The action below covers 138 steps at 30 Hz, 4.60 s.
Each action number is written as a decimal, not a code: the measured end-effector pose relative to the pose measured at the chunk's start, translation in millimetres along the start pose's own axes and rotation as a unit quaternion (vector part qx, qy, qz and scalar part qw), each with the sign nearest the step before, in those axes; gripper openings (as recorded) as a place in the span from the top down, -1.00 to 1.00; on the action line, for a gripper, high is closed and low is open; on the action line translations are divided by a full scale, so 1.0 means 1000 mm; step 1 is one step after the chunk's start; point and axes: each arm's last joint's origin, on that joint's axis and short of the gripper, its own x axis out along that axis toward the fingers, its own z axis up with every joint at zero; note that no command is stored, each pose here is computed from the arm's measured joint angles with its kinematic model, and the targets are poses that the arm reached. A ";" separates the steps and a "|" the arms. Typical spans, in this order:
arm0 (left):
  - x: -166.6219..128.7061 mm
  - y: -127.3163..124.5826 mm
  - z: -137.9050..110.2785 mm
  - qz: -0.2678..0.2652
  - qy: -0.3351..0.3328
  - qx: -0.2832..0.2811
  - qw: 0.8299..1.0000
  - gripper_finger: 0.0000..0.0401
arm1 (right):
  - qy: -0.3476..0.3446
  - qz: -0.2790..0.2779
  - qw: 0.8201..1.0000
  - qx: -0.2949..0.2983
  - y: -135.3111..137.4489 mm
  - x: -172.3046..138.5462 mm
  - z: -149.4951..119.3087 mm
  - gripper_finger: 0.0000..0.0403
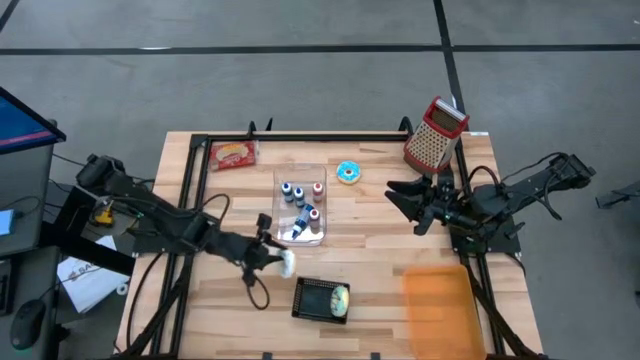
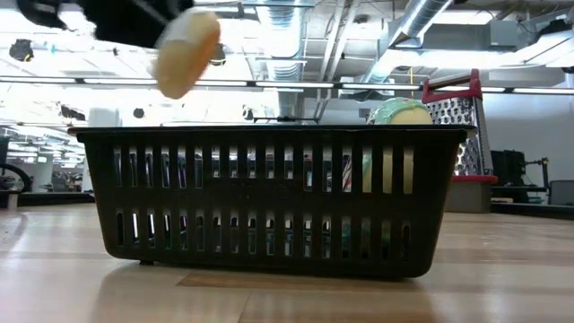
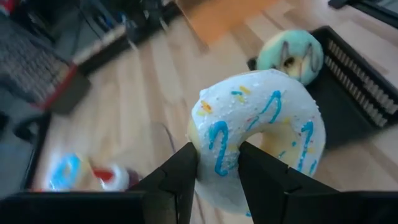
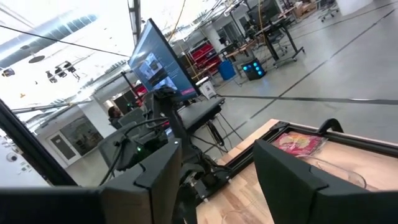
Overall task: Pick & Place Food Item
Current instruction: Put the white donut into the black bin, then put the blue donut into the black bin
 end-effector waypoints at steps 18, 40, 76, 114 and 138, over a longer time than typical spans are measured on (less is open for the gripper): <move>0.062 -0.013 0.037 -0.048 -0.066 0.188 0.979 0.49 | -0.011 -0.018 1.000 -0.015 -0.006 0.005 0.003 0.04; 0.111 -0.050 0.024 -0.102 -0.095 0.226 0.964 0.49 | -0.010 -0.016 0.999 -0.028 -0.005 0.005 0.003 0.04; 0.131 -0.057 0.010 -0.121 -0.095 0.228 0.961 0.41 | -0.005 -0.008 1.000 -0.026 -0.003 0.003 0.002 0.04; 0.135 -0.046 0.008 -0.128 -0.101 0.196 0.967 -0.01 | 0.000 -0.010 0.999 -0.032 -0.004 0.003 0.001 0.04; 0.069 0.029 0.058 0.027 -0.135 -0.034 0.990 -0.01 | 0.002 -0.012 0.999 -0.030 -0.005 0.004 0.000 0.04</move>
